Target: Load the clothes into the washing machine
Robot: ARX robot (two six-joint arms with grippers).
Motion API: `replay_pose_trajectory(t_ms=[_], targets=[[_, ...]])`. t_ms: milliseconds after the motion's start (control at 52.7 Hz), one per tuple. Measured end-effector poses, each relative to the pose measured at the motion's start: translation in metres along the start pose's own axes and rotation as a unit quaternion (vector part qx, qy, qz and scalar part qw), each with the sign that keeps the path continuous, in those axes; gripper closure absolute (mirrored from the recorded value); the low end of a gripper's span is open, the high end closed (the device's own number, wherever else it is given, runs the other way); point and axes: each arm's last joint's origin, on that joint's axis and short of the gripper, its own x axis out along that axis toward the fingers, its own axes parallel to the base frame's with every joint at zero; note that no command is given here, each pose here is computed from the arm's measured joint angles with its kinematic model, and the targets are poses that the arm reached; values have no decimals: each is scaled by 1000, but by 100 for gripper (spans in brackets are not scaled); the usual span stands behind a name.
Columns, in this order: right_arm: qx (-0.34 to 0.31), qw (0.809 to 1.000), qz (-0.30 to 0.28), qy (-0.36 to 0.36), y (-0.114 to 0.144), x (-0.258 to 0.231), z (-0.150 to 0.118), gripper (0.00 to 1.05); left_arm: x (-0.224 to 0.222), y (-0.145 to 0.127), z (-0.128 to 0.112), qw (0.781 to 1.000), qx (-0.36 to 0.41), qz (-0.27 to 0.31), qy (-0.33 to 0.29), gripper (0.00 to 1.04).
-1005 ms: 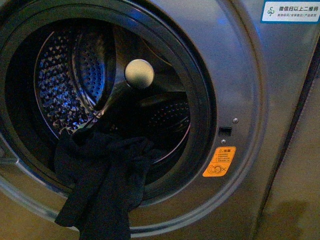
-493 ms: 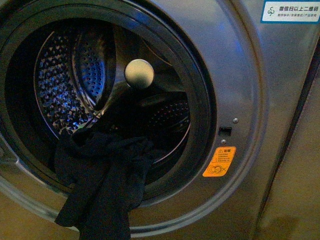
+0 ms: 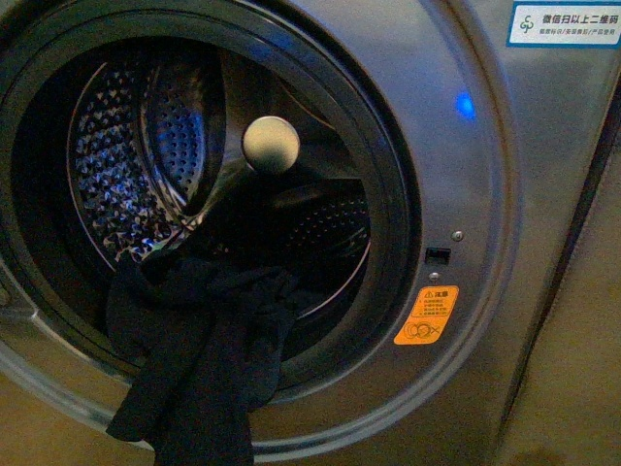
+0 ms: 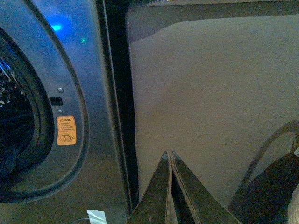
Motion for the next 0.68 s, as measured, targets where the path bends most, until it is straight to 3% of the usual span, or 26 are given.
replay_pose_trajectory(t_ms=[133, 171, 266, 569, 626, 683], targets=[[0, 1000, 0, -1, 0, 0, 0, 101, 0, 0, 0, 1000, 0, 0, 0, 101], [-1, 1000, 0, -1, 0, 0, 0, 93, 0, 0, 0, 1000, 0, 0, 0, 101], [-1, 1000, 0, -1, 0, 0, 0, 70, 0, 0, 0, 1000, 0, 0, 0, 79], [-1, 1000, 0, -1, 0, 0, 0, 12, 0, 0, 0, 1000, 0, 0, 0, 20], [0, 1000, 0, -1, 0, 0, 0, 5, 0, 0, 0, 1000, 0, 0, 0, 11], [0, 1000, 0, -1, 0, 0, 0, 7, 0, 0, 0, 1000, 1, 0, 0, 5]])
